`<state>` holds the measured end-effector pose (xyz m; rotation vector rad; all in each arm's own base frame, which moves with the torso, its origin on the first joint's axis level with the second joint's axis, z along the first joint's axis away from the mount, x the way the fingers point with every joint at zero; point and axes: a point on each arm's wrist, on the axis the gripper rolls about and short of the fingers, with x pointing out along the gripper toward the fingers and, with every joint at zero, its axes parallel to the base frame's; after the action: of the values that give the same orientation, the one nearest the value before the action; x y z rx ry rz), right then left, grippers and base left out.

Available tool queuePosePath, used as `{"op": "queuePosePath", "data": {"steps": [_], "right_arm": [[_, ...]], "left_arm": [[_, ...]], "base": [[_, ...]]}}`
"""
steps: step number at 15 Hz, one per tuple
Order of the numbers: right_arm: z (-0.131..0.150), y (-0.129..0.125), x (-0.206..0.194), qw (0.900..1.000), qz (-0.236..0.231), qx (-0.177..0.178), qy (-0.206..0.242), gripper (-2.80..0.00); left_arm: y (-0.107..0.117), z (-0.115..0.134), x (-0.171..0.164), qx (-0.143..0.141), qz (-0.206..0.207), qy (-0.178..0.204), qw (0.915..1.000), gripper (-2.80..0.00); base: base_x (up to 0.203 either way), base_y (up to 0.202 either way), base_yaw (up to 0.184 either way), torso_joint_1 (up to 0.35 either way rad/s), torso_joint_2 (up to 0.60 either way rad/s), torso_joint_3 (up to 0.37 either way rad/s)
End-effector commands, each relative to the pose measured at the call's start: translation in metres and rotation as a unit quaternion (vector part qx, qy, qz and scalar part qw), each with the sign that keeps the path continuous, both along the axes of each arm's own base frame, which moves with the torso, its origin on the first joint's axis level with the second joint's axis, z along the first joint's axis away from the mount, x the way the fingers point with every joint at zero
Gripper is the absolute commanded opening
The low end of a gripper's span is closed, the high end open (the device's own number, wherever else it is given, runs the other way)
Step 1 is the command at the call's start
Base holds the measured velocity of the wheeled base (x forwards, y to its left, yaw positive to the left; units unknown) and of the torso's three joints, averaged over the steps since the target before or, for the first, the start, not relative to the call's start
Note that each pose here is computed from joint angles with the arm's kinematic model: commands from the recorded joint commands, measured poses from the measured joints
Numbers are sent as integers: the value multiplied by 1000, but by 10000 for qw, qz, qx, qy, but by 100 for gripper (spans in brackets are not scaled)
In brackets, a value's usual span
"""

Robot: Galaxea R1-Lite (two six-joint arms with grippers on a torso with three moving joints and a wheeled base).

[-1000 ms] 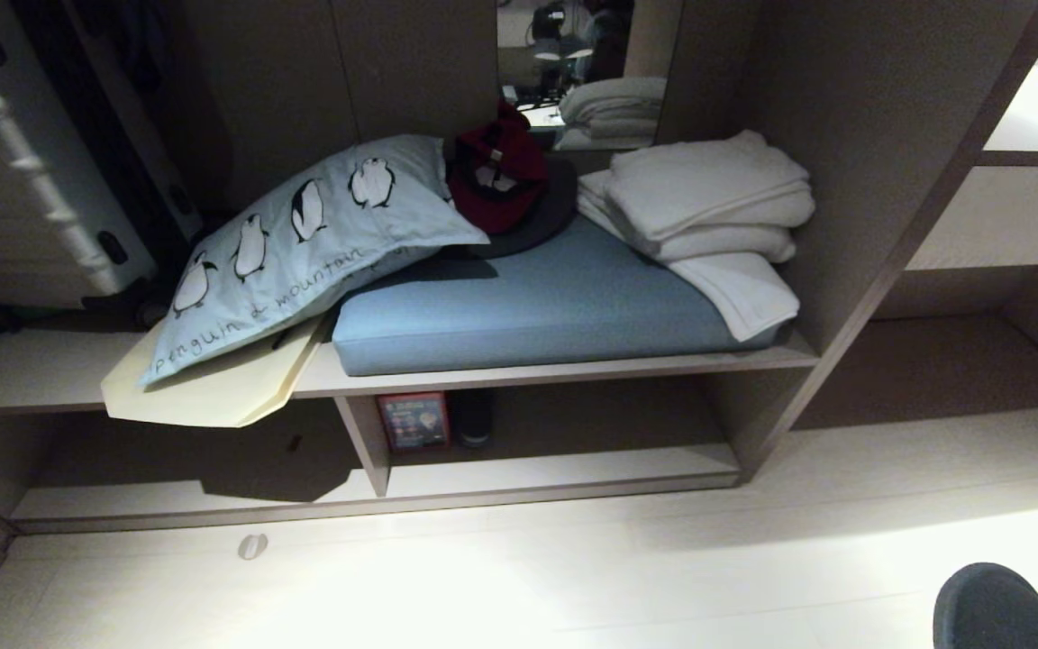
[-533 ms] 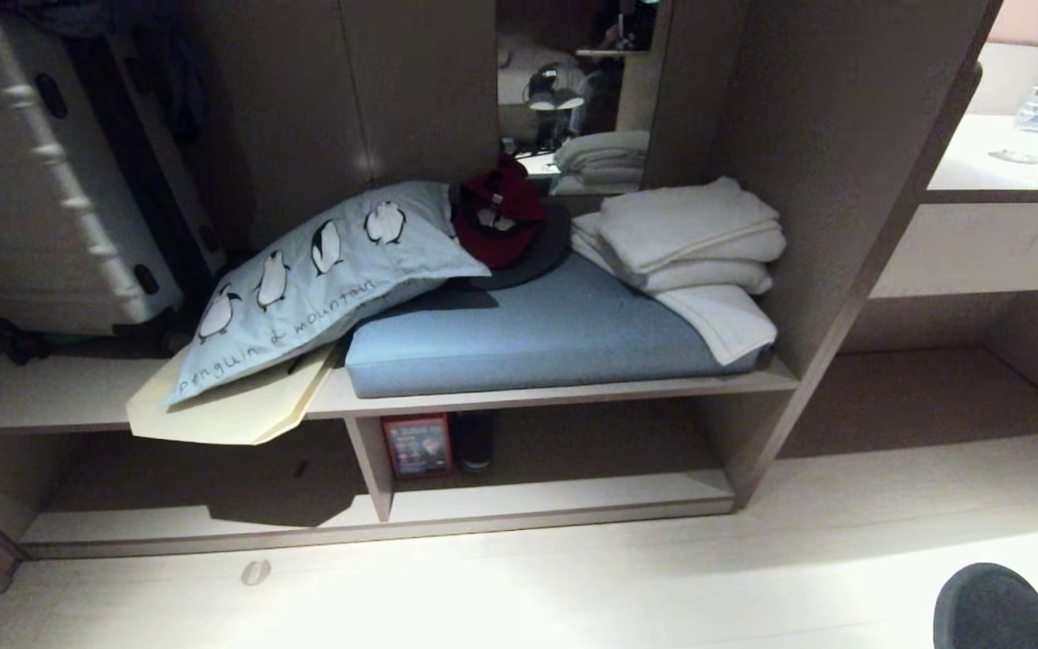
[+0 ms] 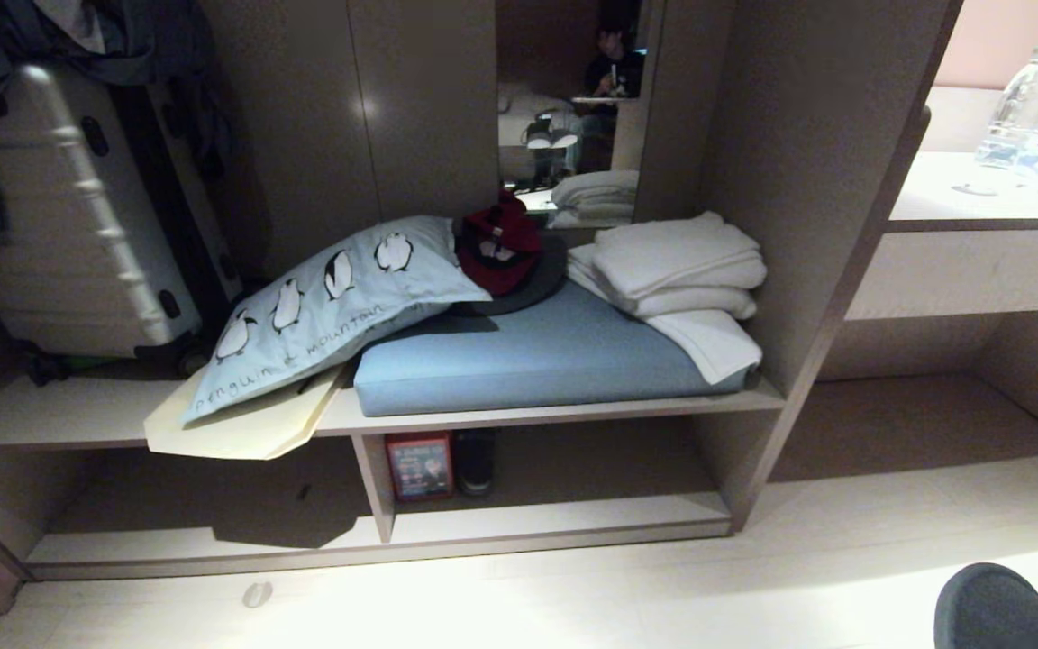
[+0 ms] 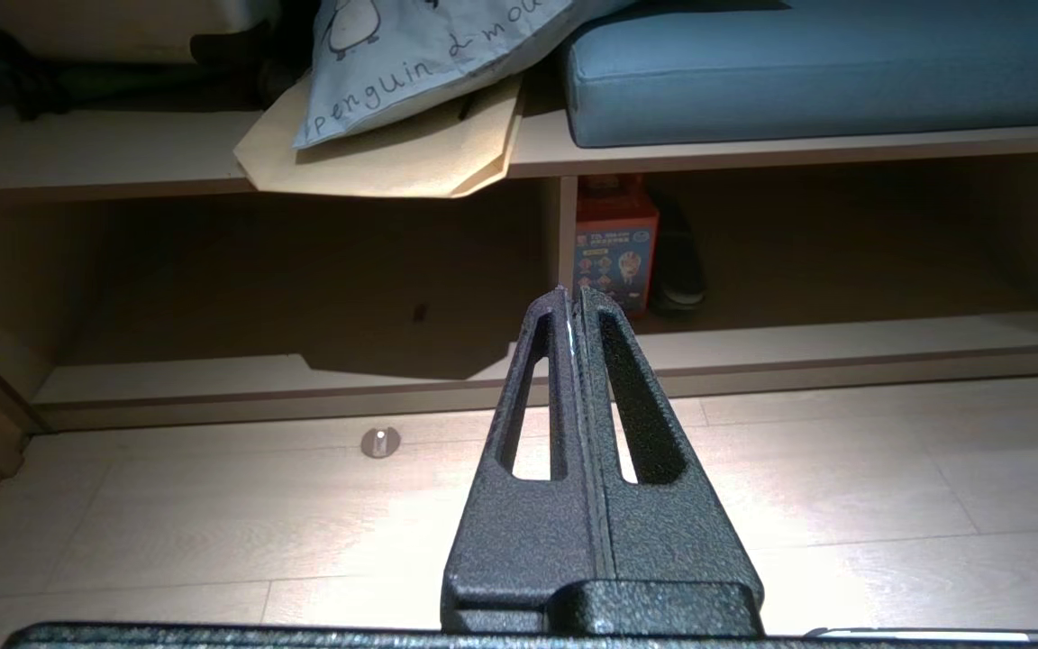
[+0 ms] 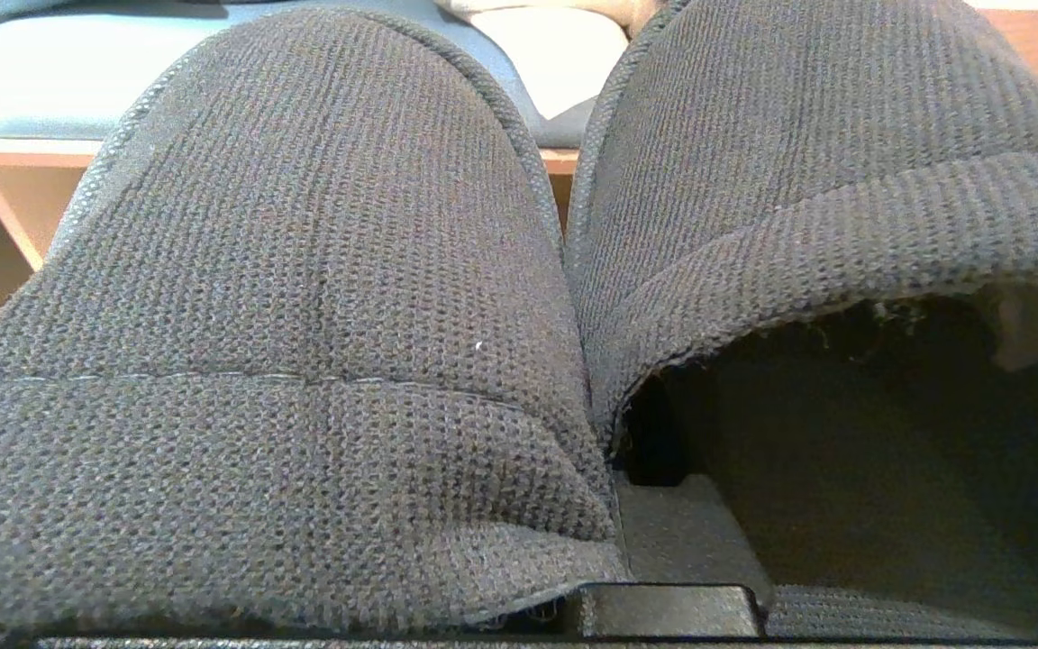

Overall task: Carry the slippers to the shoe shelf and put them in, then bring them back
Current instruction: Place the slippers on the floor

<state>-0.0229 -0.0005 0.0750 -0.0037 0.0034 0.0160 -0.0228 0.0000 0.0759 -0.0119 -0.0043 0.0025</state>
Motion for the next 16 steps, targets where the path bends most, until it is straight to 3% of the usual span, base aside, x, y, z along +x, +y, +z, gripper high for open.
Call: {"op": "queuePosePath", "data": {"steps": [1, 16], "right_arm": [[0, 0, 0, 10000, 4, 3, 6, -280], [0, 0, 0, 10000, 4, 3, 6, -280]], "left_arm": [[0, 0, 0, -2, 3, 6, 10000, -280], [0, 1, 0, 42, 16, -2, 10000, -280]], "base": [[0, 0, 0, 0, 0, 0], [0, 0, 0, 0, 0, 0]]}}
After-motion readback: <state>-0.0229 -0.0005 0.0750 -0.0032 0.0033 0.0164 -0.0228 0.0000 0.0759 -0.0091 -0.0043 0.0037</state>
